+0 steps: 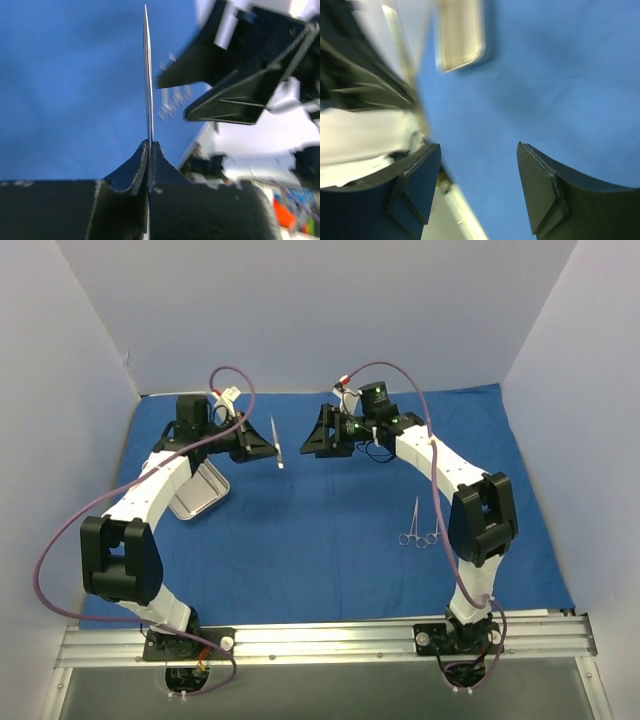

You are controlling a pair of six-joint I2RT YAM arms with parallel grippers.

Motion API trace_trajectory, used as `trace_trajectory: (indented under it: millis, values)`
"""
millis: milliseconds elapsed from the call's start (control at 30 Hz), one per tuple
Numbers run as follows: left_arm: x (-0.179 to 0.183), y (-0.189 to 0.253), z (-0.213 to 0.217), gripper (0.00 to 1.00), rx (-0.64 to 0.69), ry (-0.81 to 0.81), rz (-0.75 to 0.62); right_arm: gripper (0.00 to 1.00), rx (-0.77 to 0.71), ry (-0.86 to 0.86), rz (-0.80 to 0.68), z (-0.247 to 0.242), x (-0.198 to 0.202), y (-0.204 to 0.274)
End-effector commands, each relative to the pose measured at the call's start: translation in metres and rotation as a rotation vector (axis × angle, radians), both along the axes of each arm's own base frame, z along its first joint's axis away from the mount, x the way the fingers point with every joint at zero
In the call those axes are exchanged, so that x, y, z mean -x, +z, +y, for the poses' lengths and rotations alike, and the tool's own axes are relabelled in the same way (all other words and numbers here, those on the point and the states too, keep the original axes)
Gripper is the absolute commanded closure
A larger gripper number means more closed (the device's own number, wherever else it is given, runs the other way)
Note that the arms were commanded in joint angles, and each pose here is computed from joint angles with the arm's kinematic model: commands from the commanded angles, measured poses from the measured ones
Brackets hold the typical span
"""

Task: Open and lay out the surgical kit
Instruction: Place the medical item in the surgical kit.

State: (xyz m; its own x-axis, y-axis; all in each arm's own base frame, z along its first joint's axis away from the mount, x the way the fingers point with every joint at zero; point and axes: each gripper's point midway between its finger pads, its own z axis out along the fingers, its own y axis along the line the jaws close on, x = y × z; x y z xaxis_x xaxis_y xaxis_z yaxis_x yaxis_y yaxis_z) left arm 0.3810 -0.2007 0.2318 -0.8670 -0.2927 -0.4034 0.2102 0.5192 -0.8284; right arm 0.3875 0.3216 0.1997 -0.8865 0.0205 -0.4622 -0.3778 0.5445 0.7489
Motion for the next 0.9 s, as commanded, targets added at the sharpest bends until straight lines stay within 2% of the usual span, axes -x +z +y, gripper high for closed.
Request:
trace_trajectory:
  millis: [0,67,100,167,200,300,867]
  values:
    - [0.023,0.054,-0.029,0.98,0.167,-0.144,-0.142,0.36,-0.334,0.085,-0.169,0.008,0.018,0.106]
    - [0.037,0.052,-0.041,0.98,0.193,-0.181,-0.106,0.34,-0.379,0.092,-0.157,0.007,0.028,0.114]
    - [0.040,0.060,-0.045,0.98,0.211,-0.196,-0.149,0.34,-0.398,0.109,-0.174,0.007,0.031,0.118]
    - [0.047,0.065,-0.048,0.98,0.242,-0.206,-0.134,0.34,-0.426,0.108,-0.137,0.005,0.041,0.116]
    - [0.051,0.067,-0.049,0.98,0.262,-0.214,-0.164,0.34,-0.470,0.127,-0.184,0.006,0.043,0.127]
    - [0.061,0.070,-0.055,0.98,0.312,-0.246,-0.145,0.38,-0.541,0.142,-0.173,0.006,0.054,0.138]
    - [0.083,0.083,-0.063,0.98,0.387,-0.296,-0.152,0.50,-0.484,0.176,-0.106,0.013,0.064,0.110]
